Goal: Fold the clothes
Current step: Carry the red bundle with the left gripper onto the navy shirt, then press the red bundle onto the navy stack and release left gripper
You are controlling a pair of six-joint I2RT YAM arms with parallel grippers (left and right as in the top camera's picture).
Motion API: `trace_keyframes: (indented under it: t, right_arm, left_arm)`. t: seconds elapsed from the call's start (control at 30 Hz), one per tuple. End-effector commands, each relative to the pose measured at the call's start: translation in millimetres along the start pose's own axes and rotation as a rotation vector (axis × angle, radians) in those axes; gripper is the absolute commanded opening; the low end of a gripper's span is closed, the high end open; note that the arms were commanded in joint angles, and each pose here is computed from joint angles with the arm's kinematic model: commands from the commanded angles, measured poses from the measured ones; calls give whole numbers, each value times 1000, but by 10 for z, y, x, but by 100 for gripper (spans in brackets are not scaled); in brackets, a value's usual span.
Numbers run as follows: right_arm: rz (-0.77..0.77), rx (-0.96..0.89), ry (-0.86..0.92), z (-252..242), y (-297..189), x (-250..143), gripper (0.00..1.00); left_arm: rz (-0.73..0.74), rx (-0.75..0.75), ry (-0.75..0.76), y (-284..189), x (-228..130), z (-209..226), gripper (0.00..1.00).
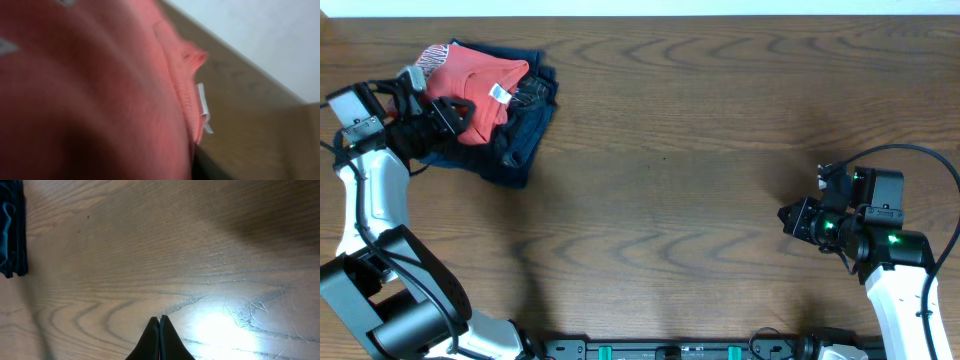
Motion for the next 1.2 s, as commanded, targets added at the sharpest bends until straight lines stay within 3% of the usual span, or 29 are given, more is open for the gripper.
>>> trace_keyframes:
  t: [0.0, 0.13, 0.43, 0.6, 0.63, 0.67, 0.7, 0.77, 0.93, 1.17]
  right_arm:
    - [-15, 15, -3, 50, -41, 44, 1]
    - [-15, 15, -4, 51, -41, 45, 1]
    - [-31, 17, -22, 60, -42, 76, 1]
    - [-36, 19, -24, 64, -42, 87, 1]
    - [-38, 20, -25, 65, -42, 91, 1]
    - [-40, 20, -26, 67, -43, 96, 1]
    - [-43, 20, -28, 68, -43, 102, 1]
    - [-44, 19, -27, 67, -43, 104, 1]
    - [-44, 19, -27, 67, -43, 102, 1]
    - [-21, 16, 34, 53, -41, 58, 1]
  left_arm:
    - [14, 105, 27, -61, 8, 138, 83]
    - [-6, 133, -21, -255, 33, 109, 98]
    - [-154, 170, -35, -1013, 194, -294, 98]
    - [-248, 147, 90, -1264, 308, -655, 98]
    - [-260, 133, 151, -1262, 338, -730, 92]
    - [-262, 126, 198, -1239, 355, -778, 59]
    - [-260, 117, 247, -1190, 369, -823, 36]
    - [-251, 113, 307, -1068, 399, -838, 8]
    - [-192, 150, 412, -544, 452, -574, 6]
    - [-99, 305, 341, 201, 343, 346, 6]
Point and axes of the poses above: each gripper's point midway between its finger pads, its own y axis out along the fingers, its own z axis along the line the jaws close on, x = y × z, the point moved 4 cm from there along -y, back along the fingers, and after that the axes turned 5 degrees about y, right-handed, at the moved point
